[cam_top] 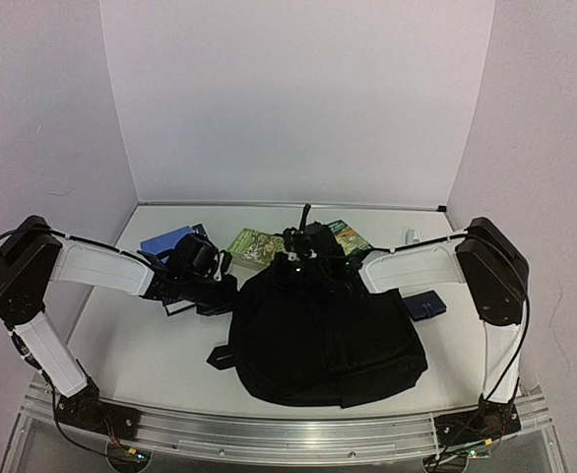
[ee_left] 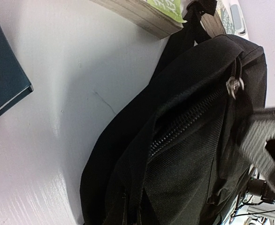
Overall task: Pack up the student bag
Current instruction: Unzip the student bag at the center of the board.
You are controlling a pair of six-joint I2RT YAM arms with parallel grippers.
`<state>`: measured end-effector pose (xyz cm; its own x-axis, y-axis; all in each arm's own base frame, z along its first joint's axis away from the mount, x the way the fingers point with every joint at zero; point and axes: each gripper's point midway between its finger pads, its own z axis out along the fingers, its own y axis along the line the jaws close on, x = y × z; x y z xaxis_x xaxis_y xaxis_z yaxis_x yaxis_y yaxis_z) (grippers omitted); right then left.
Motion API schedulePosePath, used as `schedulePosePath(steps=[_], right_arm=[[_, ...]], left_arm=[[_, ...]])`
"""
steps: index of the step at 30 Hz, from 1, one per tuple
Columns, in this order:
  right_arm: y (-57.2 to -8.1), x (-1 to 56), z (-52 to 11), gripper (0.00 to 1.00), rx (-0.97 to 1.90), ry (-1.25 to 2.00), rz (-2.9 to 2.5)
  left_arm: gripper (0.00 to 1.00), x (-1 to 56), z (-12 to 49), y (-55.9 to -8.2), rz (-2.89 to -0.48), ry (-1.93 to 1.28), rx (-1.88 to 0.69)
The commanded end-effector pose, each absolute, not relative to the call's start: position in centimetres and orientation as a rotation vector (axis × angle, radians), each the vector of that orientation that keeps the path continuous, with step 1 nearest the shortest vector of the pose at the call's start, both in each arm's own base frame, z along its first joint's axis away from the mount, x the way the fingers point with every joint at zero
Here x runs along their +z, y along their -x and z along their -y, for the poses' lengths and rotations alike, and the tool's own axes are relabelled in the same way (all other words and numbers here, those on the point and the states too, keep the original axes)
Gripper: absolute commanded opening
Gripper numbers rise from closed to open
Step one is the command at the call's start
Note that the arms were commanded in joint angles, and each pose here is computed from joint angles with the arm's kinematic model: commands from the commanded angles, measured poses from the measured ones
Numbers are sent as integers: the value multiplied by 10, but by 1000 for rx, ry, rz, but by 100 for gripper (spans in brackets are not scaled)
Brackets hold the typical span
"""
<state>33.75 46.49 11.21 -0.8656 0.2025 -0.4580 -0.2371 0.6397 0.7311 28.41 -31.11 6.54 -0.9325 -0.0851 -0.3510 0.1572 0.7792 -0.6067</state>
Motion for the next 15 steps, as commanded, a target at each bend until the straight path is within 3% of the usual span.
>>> schedulePosePath(steps=[1,11,15], right_arm=[[-314,133,-503,0,1250,217,-2327],[-299,115,-513,0,1131,350,-2414],[-287,113,-520,0,1148,369,-2426]], left_arm=[[0,95,325,-303,-2467,-68,-1011],[2,102,315,-297,-2400,-49,-1036],[12,103,305,-295,-2410,-34,-986]])
